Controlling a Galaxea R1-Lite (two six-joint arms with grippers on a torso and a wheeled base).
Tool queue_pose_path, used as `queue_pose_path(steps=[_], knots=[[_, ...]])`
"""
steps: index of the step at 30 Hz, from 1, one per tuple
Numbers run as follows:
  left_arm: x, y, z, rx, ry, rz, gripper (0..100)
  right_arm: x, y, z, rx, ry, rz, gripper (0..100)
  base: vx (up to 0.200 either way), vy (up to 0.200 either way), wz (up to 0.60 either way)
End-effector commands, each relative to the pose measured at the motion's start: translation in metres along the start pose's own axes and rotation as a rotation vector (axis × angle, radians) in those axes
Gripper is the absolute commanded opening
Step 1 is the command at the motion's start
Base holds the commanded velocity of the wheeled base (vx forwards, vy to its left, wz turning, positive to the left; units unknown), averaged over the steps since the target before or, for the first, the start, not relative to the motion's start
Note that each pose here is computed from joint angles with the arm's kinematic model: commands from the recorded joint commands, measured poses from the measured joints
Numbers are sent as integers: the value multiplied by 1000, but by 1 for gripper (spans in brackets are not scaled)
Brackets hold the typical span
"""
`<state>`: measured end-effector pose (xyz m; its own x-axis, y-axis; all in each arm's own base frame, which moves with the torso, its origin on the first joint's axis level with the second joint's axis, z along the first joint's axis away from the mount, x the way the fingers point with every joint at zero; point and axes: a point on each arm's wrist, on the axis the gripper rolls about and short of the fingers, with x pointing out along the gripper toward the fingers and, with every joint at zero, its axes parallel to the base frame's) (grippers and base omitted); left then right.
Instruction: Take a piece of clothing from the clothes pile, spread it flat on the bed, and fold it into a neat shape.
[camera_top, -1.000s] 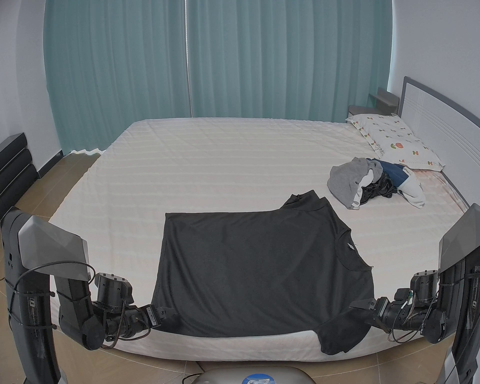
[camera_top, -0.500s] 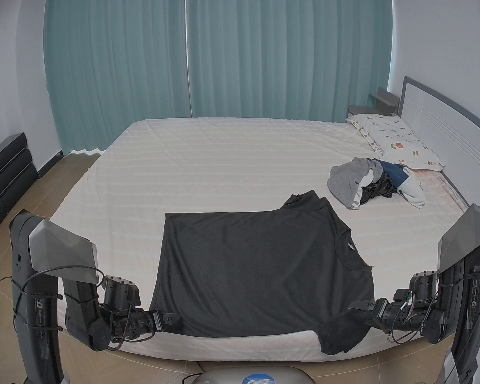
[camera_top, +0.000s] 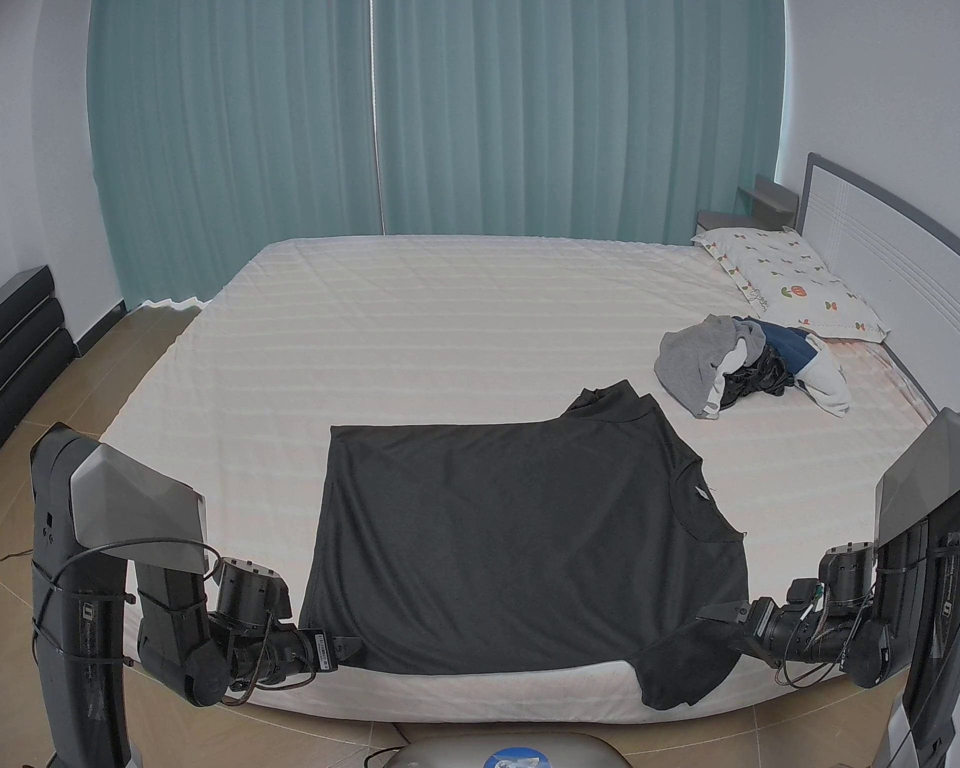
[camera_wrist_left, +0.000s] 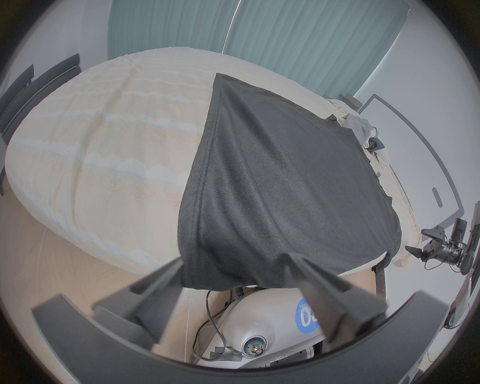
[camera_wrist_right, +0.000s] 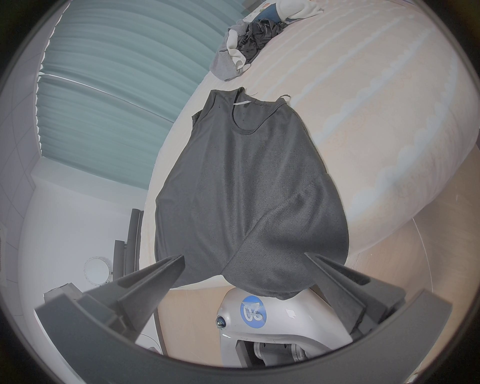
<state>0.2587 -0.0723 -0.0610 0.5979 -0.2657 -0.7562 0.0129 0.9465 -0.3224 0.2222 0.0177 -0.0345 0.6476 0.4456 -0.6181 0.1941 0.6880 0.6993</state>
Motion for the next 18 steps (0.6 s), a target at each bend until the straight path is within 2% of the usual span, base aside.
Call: queue_pose_path(steps=[1, 8, 10, 18], knots=[[0, 0, -2, -2, 6, 3, 0, 0, 0, 0, -3, -5, 5, 100, 0, 0, 0], [-3, 4, -3, -35, 3, 25, 0, 0, 0, 1, -4, -6, 6, 100, 0, 0, 0], [-3, 4, -2, -78, -12, 39, 0, 0, 0, 0, -3, -5, 5, 100, 0, 0, 0], [-5, 5, -4, -96, -5, 34, 0, 0, 1, 1, -3, -9, 9, 100, 0, 0, 0]])
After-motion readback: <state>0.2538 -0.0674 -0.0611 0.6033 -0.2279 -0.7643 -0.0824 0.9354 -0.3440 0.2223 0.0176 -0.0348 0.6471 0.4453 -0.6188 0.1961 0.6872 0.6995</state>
